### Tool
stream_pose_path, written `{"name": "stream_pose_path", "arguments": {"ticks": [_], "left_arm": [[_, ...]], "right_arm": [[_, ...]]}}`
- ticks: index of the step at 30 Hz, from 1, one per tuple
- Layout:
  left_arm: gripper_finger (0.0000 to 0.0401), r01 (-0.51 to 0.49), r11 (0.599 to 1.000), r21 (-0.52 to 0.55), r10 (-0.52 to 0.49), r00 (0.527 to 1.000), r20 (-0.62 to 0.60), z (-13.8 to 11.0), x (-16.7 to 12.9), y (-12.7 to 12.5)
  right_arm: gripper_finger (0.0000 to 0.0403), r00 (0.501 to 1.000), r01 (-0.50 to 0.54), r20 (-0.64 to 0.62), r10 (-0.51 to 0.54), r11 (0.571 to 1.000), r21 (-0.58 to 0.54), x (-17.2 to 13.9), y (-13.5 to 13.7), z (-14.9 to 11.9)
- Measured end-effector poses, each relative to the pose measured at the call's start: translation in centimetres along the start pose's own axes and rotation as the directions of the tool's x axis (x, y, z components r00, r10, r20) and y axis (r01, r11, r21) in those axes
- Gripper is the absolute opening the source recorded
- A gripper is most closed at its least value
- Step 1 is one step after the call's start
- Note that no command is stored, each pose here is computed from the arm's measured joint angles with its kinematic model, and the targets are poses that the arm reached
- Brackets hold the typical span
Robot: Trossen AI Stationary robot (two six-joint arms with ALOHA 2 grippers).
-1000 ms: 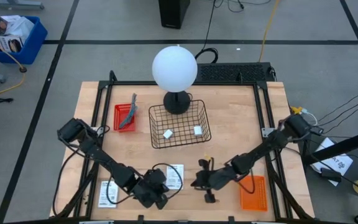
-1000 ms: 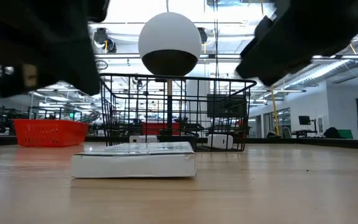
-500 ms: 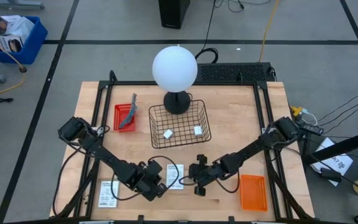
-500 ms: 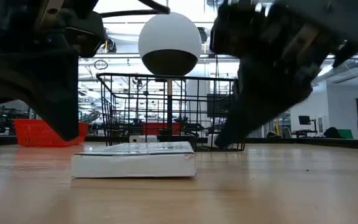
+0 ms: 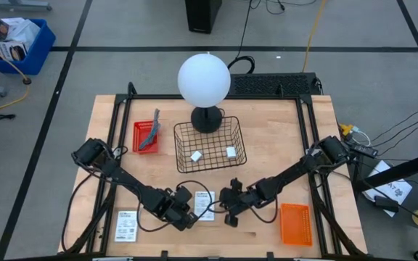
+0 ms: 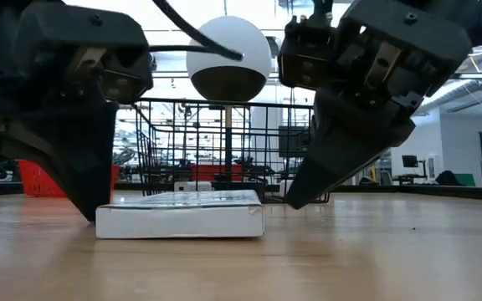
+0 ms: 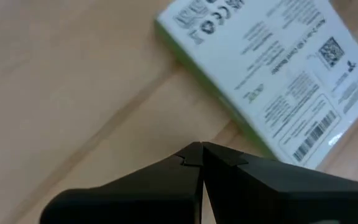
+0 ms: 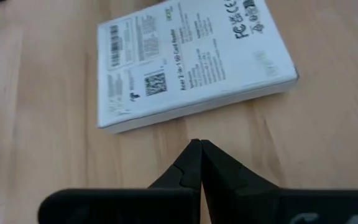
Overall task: Pick and place items into bin
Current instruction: Put the right white card reader box into the orange bin
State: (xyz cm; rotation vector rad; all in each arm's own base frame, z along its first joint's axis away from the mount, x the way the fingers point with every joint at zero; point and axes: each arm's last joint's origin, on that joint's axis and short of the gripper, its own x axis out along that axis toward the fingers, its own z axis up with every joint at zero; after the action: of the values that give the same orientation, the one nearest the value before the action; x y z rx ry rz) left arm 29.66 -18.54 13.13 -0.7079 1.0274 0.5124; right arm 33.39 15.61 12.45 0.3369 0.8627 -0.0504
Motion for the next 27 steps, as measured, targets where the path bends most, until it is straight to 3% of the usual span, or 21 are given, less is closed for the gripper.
{"name": "stream_pose_path", "arguments": {"ticks": [7, 17, 27], "left_arm": [[0.0007, 0.054, 0.998, 0.013, -0.055, 0.998, 0.033, 0.2, 0.1, -0.6], [0.0007, 0.074, 0.997, 0.015, -0.075, 0.997, 0.034, 0.4, 0.2, -0.7], [0.0007, 0.078, 0.997, -0.016, -0.077, 0.997, 0.031, 0.0, 1.2, -0.9]], "right_arm": [[0.0, 0.999, -0.032, 0.014, 0.031, 0.999, 0.022, 0.3, -0.4, 0.6], [0.0, 0.99, -0.138, -0.002, 0.138, 0.989, 0.057, 3.9, -0.6, -0.1], [0.0, 0.966, -0.238, 0.085, 0.242, 0.97, -0.055, 3.4, 0.7, 0.5]]}}
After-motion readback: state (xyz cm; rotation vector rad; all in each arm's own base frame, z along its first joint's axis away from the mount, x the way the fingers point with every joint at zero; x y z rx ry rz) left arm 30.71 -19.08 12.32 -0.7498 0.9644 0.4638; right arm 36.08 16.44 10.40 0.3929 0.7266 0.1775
